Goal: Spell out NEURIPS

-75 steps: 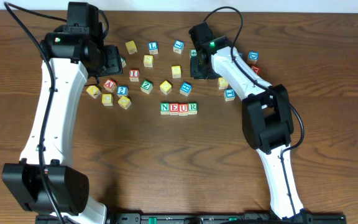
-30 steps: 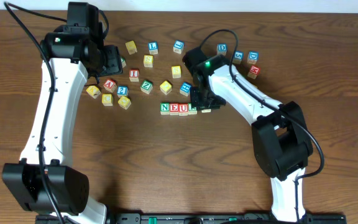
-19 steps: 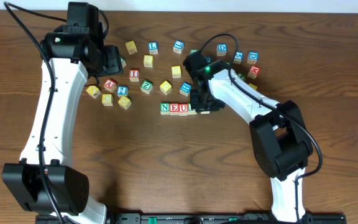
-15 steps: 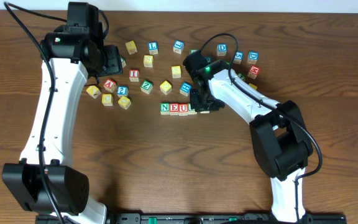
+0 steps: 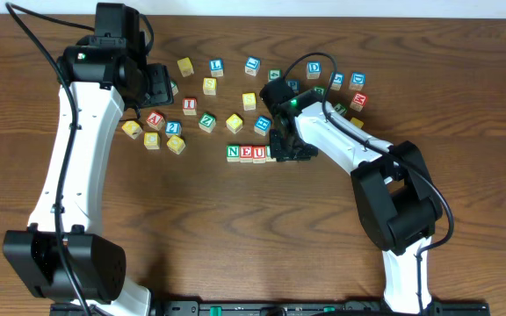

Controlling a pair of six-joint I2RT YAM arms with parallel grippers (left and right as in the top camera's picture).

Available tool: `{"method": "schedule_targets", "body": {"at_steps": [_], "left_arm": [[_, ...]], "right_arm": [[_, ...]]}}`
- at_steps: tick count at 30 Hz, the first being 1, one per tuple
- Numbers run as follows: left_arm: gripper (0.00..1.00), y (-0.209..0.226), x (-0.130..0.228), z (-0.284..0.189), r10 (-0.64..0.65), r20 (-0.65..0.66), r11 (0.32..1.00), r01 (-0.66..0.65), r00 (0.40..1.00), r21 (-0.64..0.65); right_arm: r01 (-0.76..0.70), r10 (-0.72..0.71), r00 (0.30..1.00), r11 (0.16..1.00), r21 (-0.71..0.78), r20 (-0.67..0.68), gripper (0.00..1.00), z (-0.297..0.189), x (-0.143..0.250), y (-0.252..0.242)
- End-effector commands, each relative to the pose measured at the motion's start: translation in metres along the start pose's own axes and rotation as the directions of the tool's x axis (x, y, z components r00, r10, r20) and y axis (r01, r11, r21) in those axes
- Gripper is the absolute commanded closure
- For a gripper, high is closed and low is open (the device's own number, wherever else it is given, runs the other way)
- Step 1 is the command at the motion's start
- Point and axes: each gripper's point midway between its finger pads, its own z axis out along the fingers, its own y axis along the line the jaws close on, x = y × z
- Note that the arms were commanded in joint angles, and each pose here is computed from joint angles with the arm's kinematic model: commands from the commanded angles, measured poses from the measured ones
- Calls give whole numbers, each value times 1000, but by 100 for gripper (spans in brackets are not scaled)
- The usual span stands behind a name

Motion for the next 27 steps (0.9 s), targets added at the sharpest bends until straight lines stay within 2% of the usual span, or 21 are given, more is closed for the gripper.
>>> {"method": "schedule_targets", "body": {"at_steps": [1, 15, 16, 19, 27], "left_arm": [[35, 1, 0, -1, 12, 1, 1000, -12, 1000, -8], [35, 1, 0, -1, 12, 1, 1000, -12, 1000, -8], [35, 1, 0, -1, 12, 1, 1000, -12, 1000, -8], [35, 1, 0, -1, 12, 1, 1000, -12, 1000, -8], [35, 1, 0, -1, 12, 1, 1000, -12, 1000, -8]], "right_arm": [[-15, 15, 1000, 1000, -5, 19, 68, -10, -8, 1], [-29, 31, 996, 999, -27, 78, 64, -81, -12, -16], [-40, 42, 996, 999, -23, 80, 65, -82, -14, -21], [-55, 56, 996, 998, -12, 71, 79, -74, -17, -33], [-22, 24, 999, 999, -43, 45, 93, -34, -11, -37]]}}
